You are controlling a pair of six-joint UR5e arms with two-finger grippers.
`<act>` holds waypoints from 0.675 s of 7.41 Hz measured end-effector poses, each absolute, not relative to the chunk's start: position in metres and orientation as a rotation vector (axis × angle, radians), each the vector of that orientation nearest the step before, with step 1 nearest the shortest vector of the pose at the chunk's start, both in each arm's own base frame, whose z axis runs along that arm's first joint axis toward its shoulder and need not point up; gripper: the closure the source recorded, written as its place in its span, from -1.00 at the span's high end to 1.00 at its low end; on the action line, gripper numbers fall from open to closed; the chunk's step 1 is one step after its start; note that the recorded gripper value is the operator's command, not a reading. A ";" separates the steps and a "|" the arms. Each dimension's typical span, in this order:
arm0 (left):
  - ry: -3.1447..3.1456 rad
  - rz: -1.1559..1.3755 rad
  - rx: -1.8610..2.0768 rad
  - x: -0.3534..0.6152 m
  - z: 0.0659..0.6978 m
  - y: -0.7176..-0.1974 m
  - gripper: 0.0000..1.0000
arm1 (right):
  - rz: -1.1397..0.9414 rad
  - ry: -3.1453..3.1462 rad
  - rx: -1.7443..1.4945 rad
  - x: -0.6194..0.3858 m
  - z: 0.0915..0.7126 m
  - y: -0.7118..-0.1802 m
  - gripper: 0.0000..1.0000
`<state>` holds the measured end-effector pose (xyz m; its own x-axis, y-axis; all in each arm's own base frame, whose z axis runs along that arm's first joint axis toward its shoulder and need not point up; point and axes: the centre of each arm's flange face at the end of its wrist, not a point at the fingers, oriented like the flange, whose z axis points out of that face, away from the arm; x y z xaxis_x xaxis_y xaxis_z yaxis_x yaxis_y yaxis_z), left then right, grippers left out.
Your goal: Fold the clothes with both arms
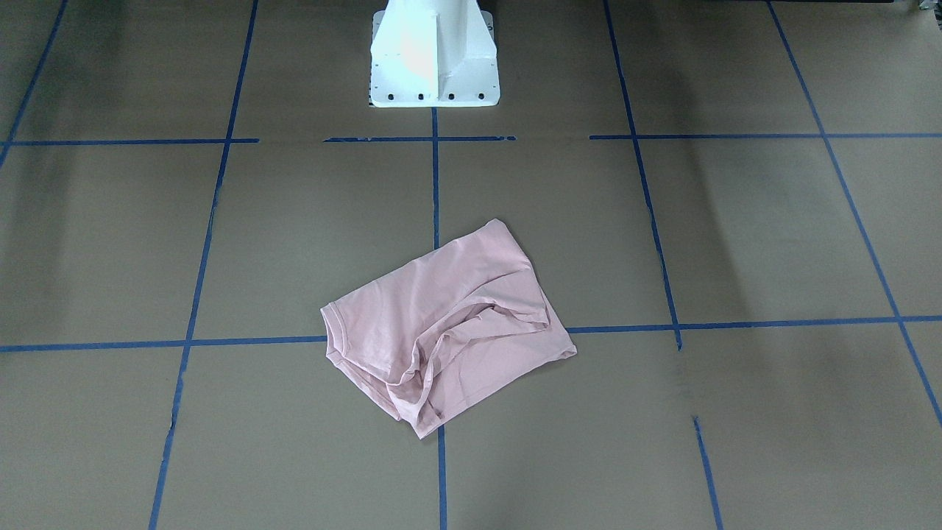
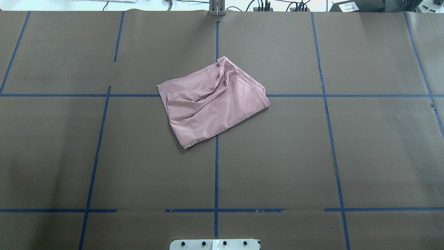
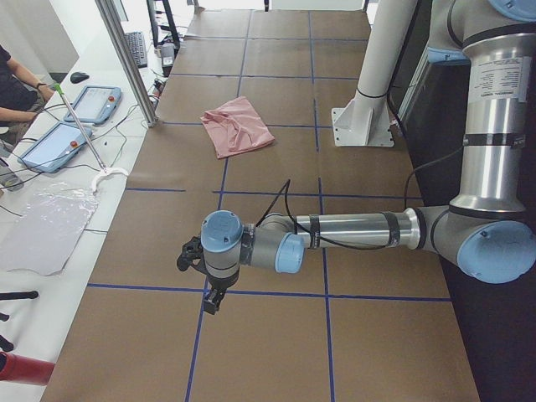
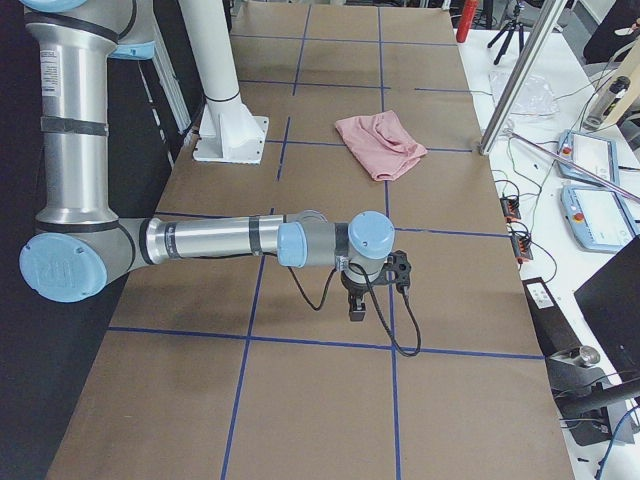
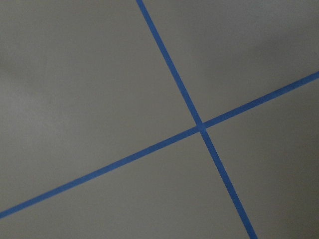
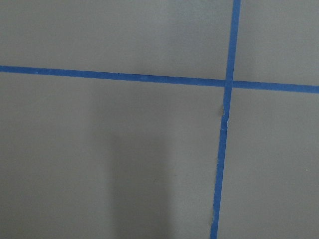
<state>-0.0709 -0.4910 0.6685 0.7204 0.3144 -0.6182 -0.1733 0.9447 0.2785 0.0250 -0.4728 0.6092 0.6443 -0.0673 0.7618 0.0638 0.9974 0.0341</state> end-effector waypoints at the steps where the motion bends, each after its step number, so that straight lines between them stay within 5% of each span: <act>1: 0.726 0.255 0.165 -0.071 0.661 -0.490 1.00 | -0.072 -0.865 -0.001 0.025 0.613 -0.471 1.00; 5: 0.734 0.229 0.113 -0.069 0.642 -0.486 1.00 | -0.068 -0.848 -0.009 0.027 0.620 -0.466 1.00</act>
